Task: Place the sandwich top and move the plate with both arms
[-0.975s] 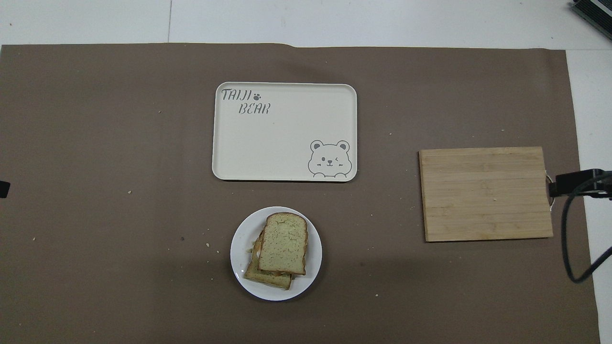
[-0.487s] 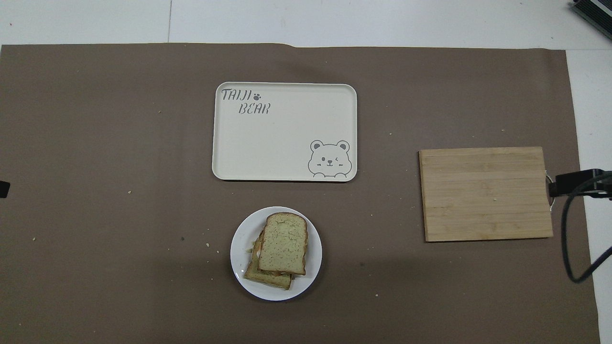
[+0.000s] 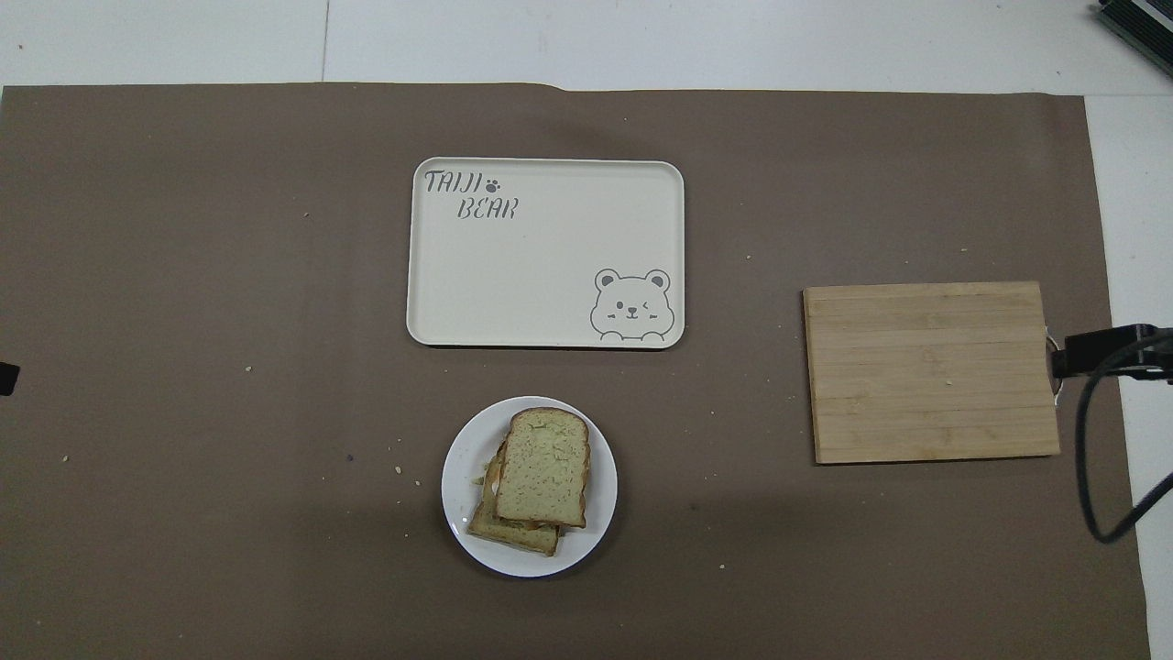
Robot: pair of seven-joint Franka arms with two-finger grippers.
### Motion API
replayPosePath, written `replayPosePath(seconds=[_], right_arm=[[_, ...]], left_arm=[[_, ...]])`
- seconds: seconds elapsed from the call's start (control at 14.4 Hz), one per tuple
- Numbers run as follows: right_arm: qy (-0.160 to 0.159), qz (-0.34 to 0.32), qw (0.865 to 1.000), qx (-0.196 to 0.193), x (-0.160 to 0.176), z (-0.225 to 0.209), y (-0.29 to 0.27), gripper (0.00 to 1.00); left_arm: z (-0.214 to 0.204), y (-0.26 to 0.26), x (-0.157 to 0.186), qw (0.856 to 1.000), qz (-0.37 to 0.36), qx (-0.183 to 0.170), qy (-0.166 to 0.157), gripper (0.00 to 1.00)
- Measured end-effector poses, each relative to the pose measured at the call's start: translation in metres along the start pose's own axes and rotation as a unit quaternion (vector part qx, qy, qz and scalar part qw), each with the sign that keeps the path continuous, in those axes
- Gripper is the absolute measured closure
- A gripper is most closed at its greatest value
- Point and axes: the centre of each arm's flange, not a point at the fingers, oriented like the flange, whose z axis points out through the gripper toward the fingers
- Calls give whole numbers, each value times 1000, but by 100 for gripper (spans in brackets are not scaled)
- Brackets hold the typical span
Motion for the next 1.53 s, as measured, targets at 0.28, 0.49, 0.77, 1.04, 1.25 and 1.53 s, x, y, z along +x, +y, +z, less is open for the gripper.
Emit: replayPosePath(seconds=[0.28,0.49,0.77,1.04,1.25,1.53], right_arm=[[0,0,1000,0,0,0,0,0],[0,0,1000,0,0,0,0,0],[0,0,1000,0,0,0,0,0],[0,0,1000,0,0,0,0,0],[0,0,1000,0,0,0,0,0],[0,0,1000,0,0,0,0,0]], left_arm=[[35,20,5,997,19,-80,-4,0],[93,32,10,992,14,-127,2,0],[184,76,6,989,21,-141,25,0],[253,110,-2,988,26,-145,46,0],[296,126,-10,975,17,-213,53,0],[356,122,-16,953,1,-298,60,12]])
